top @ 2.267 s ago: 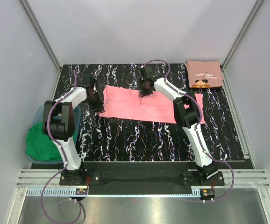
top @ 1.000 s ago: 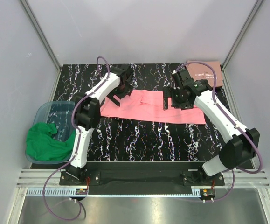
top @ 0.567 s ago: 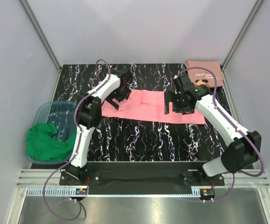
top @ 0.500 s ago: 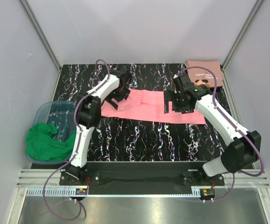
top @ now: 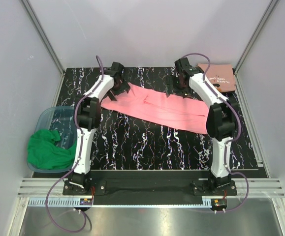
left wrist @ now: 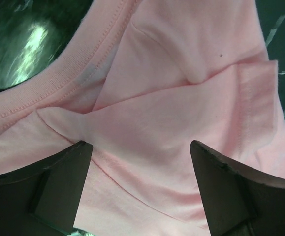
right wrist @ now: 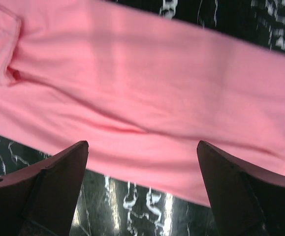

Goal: Fold and stack the t-shirts
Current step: Fold the tshirt

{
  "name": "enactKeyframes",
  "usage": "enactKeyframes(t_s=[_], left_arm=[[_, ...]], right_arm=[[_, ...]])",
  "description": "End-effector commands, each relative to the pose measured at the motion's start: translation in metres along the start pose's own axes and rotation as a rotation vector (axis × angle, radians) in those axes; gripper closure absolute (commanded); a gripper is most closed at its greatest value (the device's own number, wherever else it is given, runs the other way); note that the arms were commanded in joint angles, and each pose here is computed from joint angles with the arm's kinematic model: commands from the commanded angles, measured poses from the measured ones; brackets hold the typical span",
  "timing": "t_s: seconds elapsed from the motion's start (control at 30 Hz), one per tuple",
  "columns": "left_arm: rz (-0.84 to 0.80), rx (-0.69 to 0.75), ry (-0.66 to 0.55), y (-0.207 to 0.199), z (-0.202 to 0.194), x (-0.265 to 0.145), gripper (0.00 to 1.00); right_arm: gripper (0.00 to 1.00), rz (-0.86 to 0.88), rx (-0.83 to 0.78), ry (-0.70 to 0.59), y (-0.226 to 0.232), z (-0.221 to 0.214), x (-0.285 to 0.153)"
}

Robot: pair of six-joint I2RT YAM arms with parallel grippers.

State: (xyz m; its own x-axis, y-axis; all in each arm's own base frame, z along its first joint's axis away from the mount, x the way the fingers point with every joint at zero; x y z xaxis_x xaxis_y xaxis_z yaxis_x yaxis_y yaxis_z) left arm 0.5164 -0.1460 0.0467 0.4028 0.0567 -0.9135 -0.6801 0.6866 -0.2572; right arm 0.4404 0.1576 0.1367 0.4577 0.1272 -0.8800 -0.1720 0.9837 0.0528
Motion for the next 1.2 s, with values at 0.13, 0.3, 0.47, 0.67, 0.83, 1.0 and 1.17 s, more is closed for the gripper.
enactKeyframes(t_s=[0.13, 0.3, 0.47, 0.67, 0.83, 1.0, 1.17], left_arm=[[-0.375, 0.198, 0.043, -0.058, 0.027, 0.018, 0.14], [-0.540, 0.117, 0.053, -0.082, 0.042, 0.028, 0.13], [-0.652, 0.051, 0.042, -0.095, 0.057, 0.026, 0.13], [-0.740, 0.028, 0.047, -0.102, 0.074, 0.030, 0.13], [-0.828, 0.075, 0.011, -0.118, 0.088, 0.009, 0.11], [-0.900, 0.102, -0.042, -0.130, 0.098, -0.055, 0.04], [-1.043, 0.158, -0.105, -0.140, 0.100, -0.166, 0.01]], right_arm=[[0.00, -0.039, -0.032, 0.009, -0.023, 0.023, 0.041], [0.00, -0.020, 0.010, 0.031, -0.038, 0.003, 0.049], [0.00, 0.071, -0.128, 0.045, -0.032, -0.020, 0.040], [0.00, 0.128, -0.268, -0.003, -0.030, -0.023, 0.031], [0.00, 0.131, -0.338, -0.021, -0.031, -0.017, 0.031], [0.00, 0.189, -0.420, 0.024, -0.027, -0.021, 0.042], [0.00, 0.213, -0.437, 0.045, -0.026, -0.025, 0.052]])
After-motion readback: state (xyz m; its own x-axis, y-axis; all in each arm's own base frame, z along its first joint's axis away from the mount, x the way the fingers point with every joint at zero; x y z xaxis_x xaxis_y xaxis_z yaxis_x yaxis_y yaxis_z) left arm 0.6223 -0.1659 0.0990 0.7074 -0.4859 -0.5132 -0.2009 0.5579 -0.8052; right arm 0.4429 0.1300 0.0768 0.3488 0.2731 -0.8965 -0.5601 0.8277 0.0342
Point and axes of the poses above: each gripper's point midway between its finger pads, its own x axis out along the fingers, its own y axis along the line the jaws close on, z = x × y, the point moved 2 cm from there along -x, back along the fingers, and after that the axes turned 10 degrees about -x, right-handed, at the moved point
